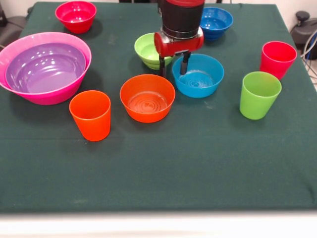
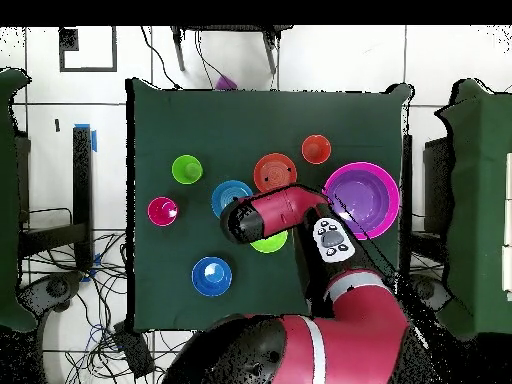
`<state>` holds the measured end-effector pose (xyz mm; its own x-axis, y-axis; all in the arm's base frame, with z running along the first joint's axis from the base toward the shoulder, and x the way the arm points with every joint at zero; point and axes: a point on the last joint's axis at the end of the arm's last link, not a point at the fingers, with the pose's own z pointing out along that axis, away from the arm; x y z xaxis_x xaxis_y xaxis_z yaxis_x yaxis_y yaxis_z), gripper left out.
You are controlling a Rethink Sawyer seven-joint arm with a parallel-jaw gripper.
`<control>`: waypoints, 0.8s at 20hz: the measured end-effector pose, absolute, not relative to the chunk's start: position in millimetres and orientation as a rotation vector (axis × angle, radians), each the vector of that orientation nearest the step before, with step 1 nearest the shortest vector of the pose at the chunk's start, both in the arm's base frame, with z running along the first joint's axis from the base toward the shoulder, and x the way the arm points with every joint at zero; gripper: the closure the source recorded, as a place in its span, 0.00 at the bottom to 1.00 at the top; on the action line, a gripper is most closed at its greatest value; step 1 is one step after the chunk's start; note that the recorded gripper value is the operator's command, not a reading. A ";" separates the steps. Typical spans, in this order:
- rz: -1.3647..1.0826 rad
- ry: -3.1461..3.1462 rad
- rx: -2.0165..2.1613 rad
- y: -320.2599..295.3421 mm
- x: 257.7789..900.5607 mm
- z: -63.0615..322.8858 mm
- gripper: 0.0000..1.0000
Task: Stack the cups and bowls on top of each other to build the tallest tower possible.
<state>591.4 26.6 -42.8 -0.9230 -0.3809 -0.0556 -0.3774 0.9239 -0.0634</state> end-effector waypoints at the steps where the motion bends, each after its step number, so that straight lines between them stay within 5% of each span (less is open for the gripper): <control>1: -0.091 3.016 -0.593 25.0 589.9 -43.0 0.00; 9: -0.130 2.984 -0.513 13.4 587.0 -36.5 0.00; 10: -0.133 2.978 -0.495 11.1 587.0 -34.9 1.00; 16: -0.127 2.938 -0.423 7.0 593.2 -25.0 1.00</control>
